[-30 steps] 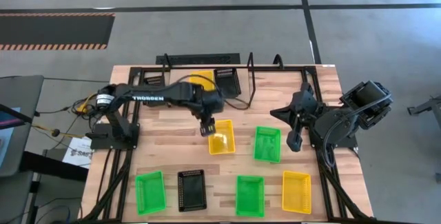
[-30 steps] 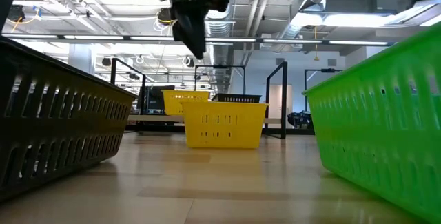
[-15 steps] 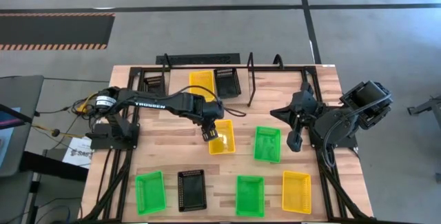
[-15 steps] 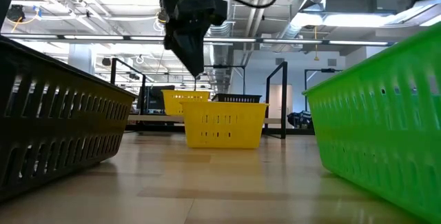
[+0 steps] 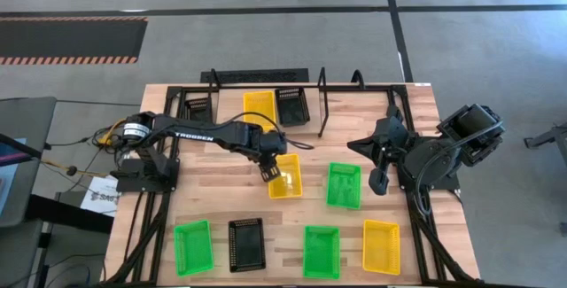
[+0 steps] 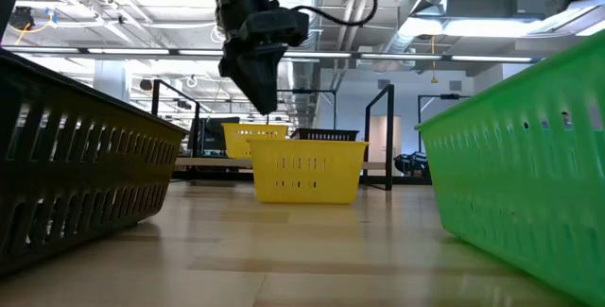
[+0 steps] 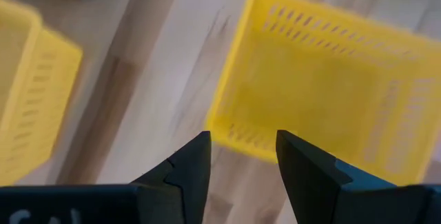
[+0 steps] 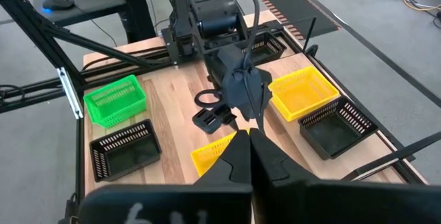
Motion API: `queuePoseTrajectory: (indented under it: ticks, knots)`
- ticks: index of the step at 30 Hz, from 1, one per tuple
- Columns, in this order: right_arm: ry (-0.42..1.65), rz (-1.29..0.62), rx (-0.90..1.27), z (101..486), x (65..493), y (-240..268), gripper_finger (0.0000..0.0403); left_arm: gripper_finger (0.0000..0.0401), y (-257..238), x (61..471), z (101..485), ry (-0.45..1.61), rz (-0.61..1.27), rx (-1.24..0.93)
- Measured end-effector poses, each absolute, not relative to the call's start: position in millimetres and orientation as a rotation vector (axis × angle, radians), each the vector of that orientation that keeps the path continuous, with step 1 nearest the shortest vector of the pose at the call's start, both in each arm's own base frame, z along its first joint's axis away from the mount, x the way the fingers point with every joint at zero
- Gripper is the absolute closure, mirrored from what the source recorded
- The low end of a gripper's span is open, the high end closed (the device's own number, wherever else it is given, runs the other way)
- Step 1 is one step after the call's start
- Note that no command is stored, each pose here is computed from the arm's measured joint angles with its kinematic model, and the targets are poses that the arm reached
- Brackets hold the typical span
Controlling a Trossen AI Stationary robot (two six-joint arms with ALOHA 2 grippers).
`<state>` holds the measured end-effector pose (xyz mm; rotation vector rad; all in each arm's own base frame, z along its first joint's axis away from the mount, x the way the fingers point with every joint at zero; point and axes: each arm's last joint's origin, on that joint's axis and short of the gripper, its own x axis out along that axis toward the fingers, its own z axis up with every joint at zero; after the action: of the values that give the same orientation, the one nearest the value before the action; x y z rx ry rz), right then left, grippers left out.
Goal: Stack baskets on shelf by color
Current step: Stack the top yellow bin on top of the yellow bin on the shelf
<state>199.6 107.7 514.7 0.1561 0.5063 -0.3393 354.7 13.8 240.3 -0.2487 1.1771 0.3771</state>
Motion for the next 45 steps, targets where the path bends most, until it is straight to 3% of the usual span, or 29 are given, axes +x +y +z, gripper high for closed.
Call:
queuePoseTrajectory:
  ticks: [11,20,27,37,45]
  knots:
    - [0.506,-0.339,0.157,514.7,199.6,107.7,0.0398,0.0249,-2.7,357.4,241.2,1.156,0.325,-0.217]
    - [0.508,-0.337,0.159,514.6,199.6,107.8,0.0398,0.0266,-38.9,353.1,240.1,1.209,0.086,0.025]
    - [0.52,-0.324,0.162,513.0,202.6,110.2,0.0399,0.0266,-36.5,352.0,240.1,1.162,0.377,-0.219]
    - [0.558,-0.309,0.147,506.8,210.8,116.2,0.0398,0.0252,-39.3,350.4,239.6,1.093,0.61,-0.58]
    - [0.561,-0.3,0.026,507.3,210.7,114.9,0.0399,0.0252,-37.6,344.4,225.9,1.068,0.752,-0.694]
